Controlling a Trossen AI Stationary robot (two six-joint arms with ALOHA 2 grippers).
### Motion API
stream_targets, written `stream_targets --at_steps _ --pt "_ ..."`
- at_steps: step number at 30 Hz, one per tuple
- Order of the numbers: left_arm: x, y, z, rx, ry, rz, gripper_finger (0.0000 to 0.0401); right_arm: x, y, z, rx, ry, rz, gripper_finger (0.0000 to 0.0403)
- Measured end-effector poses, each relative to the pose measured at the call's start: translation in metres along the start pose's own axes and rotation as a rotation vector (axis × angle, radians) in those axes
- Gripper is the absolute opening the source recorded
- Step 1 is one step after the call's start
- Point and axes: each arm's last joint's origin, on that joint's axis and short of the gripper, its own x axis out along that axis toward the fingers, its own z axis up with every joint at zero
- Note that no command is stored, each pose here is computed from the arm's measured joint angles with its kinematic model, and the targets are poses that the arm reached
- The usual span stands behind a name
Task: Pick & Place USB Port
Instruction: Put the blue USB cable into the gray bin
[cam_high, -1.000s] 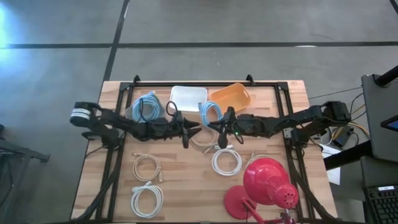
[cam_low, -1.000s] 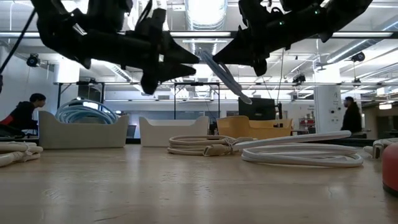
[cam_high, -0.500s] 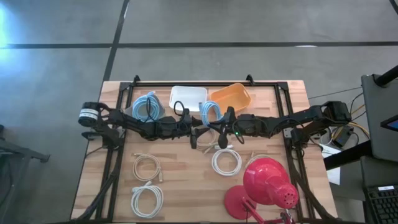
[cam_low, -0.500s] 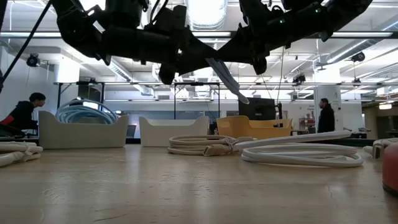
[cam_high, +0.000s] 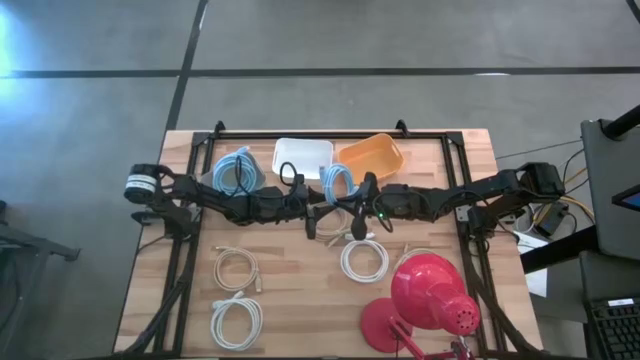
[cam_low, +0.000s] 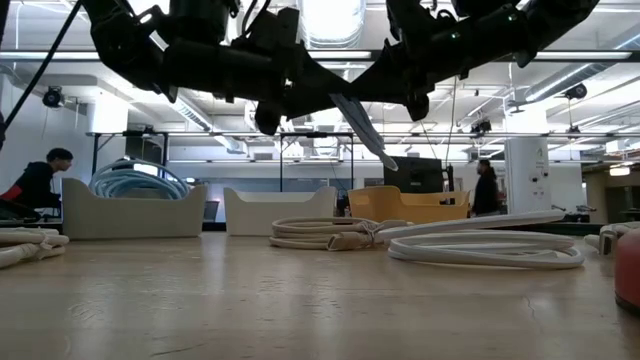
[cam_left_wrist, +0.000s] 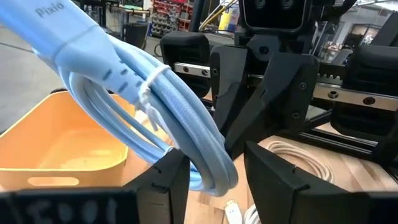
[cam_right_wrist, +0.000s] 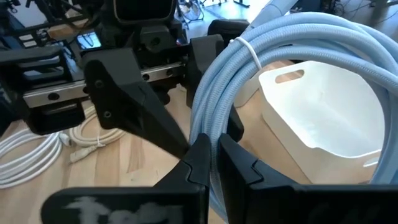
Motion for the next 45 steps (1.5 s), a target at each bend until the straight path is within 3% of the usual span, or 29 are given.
stream_targets --at_steps 23,29,36,45 --pt "0.0 0.0 0.001 0.0 -0.005 -0.004 0.0074 0.0 -0.001 -0.004 -0.027 0.041 0.005 0.0016" --pt "0.0 -0.001 0.007 -0.007 -0.046 -0.008 0.0073 0.001 -0.002 -0.01 -0.104 0.085 -0.005 0.0058" --pt "0.0 0.0 0.005 -0.004 -0.03 -0.004 0.0056 0.0 -0.003 -0.011 -0.105 0.095 -0.008 0.0112" --pt "-0.011 0.004 0.017 -0.027 0.05 0.029 0.0033 -0.001 -0.001 -0.015 -0.113 0.14 -0.009 0.0136"
